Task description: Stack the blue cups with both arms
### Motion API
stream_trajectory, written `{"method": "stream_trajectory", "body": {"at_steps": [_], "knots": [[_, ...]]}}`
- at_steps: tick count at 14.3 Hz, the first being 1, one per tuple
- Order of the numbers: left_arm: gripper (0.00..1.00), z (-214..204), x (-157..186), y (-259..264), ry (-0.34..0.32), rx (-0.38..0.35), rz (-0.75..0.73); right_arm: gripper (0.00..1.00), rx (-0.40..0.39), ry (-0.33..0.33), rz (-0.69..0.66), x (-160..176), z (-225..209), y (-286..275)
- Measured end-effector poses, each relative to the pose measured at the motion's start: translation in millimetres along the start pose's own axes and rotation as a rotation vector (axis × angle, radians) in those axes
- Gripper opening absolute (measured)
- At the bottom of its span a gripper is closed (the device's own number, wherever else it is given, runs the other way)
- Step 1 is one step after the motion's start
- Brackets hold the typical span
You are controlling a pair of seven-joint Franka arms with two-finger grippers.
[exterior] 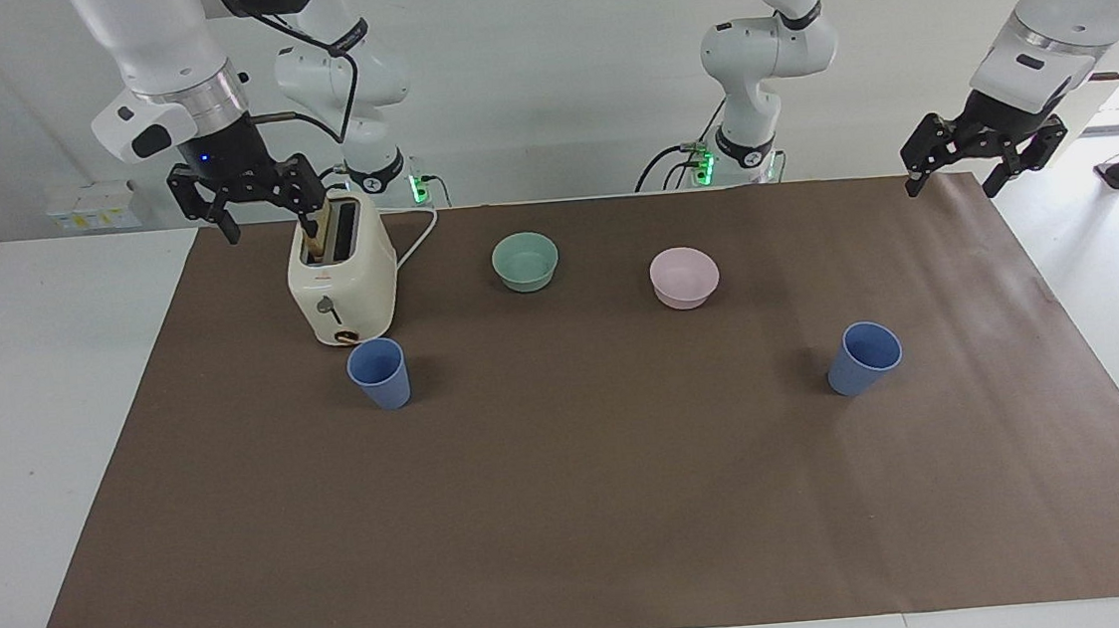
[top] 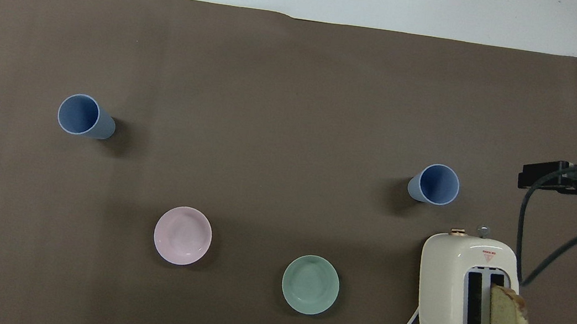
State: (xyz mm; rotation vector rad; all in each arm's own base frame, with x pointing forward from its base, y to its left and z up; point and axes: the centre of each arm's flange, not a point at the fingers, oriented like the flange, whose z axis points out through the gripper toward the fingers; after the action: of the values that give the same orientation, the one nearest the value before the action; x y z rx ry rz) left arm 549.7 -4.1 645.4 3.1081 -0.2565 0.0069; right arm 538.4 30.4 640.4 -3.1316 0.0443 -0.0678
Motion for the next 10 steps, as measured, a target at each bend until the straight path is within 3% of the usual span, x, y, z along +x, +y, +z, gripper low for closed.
{"method": "stream_trajectory", "body": {"at_steps": [10], "knots": [[1.00, 0.1, 0.6, 3.7, 0.000, 0.000, 0.007, 1.00, 0.000, 0.000, 0.000, 0.0, 0.0, 0.0]]}}
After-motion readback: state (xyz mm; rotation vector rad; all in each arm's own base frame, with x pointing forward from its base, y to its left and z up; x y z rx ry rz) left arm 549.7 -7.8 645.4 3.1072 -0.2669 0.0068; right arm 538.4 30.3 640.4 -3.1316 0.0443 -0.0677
